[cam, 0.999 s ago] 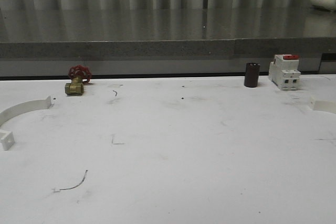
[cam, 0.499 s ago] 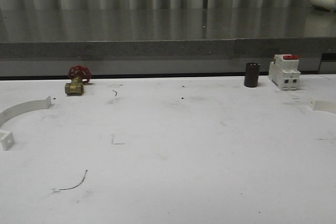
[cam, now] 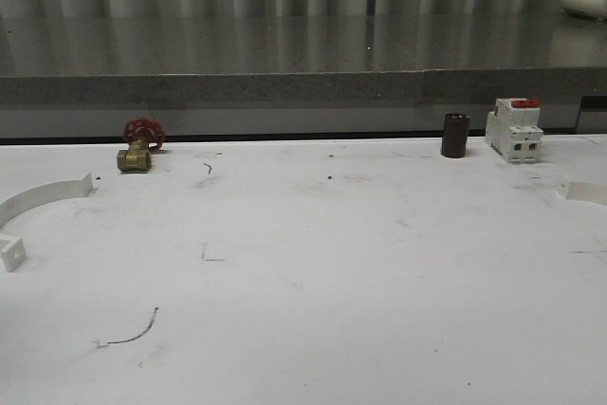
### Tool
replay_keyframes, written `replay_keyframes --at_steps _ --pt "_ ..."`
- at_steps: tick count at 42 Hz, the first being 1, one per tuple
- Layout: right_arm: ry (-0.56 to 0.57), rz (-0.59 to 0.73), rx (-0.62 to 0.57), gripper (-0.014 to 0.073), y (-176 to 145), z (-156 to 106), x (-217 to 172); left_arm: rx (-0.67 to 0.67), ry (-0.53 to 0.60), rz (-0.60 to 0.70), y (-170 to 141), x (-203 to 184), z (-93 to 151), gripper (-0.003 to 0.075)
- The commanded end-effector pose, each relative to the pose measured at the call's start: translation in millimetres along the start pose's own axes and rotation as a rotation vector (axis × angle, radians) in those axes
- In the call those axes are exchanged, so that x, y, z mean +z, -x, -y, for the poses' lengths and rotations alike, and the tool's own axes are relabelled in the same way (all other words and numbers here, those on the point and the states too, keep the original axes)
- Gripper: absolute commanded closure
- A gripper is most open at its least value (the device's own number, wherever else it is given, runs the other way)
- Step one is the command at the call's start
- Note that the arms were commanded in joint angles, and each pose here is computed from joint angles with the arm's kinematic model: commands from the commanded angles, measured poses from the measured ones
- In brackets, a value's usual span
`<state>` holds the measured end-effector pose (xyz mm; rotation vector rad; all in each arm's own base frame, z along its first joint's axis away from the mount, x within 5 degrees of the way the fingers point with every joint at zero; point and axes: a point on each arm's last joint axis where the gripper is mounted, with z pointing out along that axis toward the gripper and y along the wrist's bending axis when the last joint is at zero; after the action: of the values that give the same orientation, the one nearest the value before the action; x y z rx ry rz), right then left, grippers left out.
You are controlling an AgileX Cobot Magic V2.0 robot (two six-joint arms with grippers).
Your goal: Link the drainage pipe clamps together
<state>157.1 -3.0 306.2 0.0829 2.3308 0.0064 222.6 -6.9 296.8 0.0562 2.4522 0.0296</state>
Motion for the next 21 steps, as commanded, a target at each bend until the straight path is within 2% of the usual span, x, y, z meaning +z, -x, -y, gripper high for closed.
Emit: replay_keyframes --at_steps 1,10,21 --pt "0.000 0.092 -0.012 0.0088 12.7 -0.5 -5.2 -0.010 0.000 0.032 27.5 7.7 -0.1 0.0241" --pt "0.000 0.092 -0.012 0.0088 12.7 -0.5 -5.2 -0.003 0.002 -0.083 51.7 58.0 1.1 0.0242" --pt "0.000 0.092 -0.012 0.0088 12.7 -0.5 -5.2 0.001 0.001 -0.201 62.1 116.5 2.9 0.0254"
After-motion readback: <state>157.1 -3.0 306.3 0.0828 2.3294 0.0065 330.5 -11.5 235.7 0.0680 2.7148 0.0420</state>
